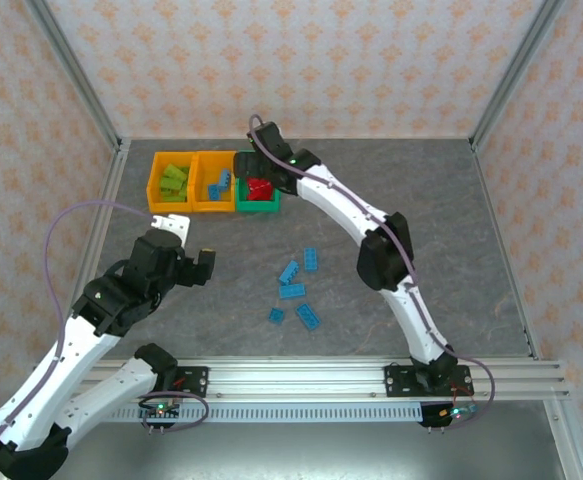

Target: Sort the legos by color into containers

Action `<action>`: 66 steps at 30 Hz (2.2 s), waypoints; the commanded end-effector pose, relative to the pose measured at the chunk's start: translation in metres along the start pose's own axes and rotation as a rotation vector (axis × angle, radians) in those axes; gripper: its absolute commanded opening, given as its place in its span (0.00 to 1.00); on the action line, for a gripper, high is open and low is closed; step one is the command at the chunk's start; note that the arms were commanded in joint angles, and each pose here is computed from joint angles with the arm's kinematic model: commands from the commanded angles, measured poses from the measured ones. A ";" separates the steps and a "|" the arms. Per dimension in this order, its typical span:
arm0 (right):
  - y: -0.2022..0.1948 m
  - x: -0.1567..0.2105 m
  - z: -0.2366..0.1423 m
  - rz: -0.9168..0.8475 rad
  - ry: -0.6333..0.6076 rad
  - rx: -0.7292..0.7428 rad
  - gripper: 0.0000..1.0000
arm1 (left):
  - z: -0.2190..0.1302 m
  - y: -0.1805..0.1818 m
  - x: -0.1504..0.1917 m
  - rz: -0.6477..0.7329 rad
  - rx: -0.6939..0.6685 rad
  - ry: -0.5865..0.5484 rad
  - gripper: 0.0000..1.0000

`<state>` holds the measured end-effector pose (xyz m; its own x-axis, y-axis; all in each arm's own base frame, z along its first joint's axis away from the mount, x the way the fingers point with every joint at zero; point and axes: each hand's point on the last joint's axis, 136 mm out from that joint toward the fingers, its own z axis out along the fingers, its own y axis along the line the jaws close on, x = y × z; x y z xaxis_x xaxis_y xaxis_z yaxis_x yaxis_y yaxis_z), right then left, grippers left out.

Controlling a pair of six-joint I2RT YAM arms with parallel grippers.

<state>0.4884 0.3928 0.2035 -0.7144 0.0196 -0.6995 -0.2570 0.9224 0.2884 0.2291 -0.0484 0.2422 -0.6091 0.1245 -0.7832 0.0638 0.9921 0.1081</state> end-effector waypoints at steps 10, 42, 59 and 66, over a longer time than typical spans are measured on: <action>-0.040 0.079 -0.202 -0.066 0.143 -0.121 0.93 | 0.007 0.013 0.002 -0.350 -0.059 -0.061 0.95; -0.117 0.212 -0.237 0.121 0.224 -0.082 0.99 | 0.180 -0.240 0.081 0.038 0.353 0.524 0.49; -0.111 0.223 -0.232 0.159 0.311 -0.091 0.99 | 0.167 -0.167 0.023 -0.111 0.247 0.364 0.19; -0.112 0.221 -0.229 0.170 0.297 -0.082 0.99 | 0.179 -0.056 -0.047 -0.312 0.105 0.256 0.20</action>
<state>0.2067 0.2044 0.1599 -0.9119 0.0219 -0.4099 -0.1745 0.8832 0.4353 0.3821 -0.1396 0.1537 -0.7956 -0.1489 -0.5873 -0.0224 0.9759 -0.2171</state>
